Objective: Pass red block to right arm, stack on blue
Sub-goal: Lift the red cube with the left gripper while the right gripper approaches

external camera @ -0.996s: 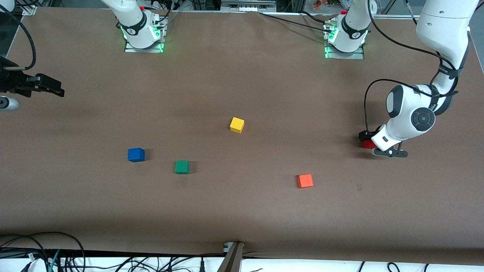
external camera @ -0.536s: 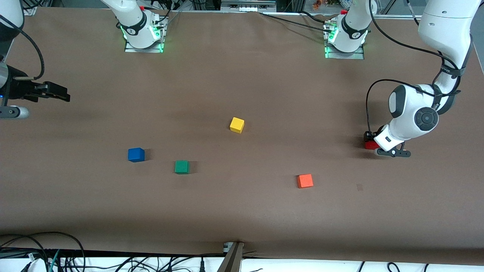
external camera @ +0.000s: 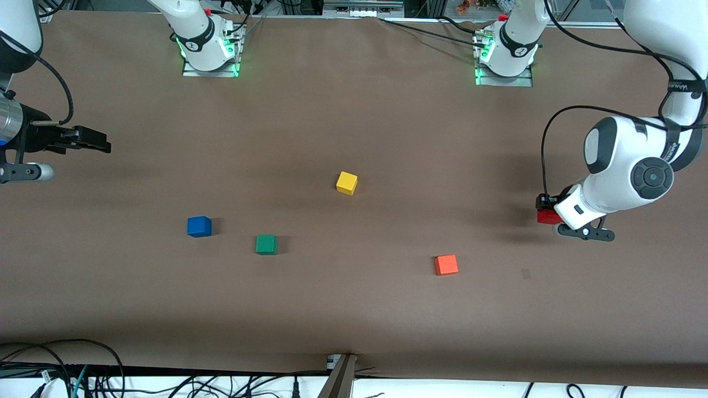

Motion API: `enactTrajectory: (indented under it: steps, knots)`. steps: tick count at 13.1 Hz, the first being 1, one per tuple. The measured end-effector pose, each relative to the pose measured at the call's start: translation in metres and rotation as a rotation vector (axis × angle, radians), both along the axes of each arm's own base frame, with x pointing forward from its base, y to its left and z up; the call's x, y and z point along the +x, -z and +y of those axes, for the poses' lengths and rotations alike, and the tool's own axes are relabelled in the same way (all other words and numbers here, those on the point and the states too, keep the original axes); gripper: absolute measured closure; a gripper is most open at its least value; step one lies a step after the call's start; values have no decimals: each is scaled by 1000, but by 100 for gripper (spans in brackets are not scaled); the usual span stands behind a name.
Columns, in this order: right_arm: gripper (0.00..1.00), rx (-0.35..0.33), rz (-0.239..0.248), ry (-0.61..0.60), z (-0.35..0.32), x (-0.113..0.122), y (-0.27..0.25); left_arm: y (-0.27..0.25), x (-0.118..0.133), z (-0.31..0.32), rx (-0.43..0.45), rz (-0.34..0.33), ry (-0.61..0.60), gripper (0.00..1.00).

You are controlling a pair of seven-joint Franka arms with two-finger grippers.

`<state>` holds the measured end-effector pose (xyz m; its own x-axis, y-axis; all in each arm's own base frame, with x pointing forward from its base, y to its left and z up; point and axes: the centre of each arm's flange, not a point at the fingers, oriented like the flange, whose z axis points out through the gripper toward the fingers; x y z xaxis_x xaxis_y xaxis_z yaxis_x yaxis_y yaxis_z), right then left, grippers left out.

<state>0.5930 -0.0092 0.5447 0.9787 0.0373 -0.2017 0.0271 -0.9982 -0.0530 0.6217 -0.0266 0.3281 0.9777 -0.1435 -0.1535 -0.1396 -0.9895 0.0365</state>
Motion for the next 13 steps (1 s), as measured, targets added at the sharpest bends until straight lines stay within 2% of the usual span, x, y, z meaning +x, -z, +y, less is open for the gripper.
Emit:
enactTrajectory:
  steps: [3, 6, 9, 13]
  knots:
    - [0, 152, 41, 18, 19, 9, 24, -39, 6, -52, -130, 34, 15, 44]
    - [0, 313, 104, 32, 47, 21, 59, -65, 11, -87, -276, -5, 136, 44]
    - [0, 549, 167, 84, 76, 32, 88, -63, 11, -113, -479, -26, 251, 44]
    - [0, 826, 262, 143, 115, 47, 135, -51, 14, -151, -757, -121, 386, 44]
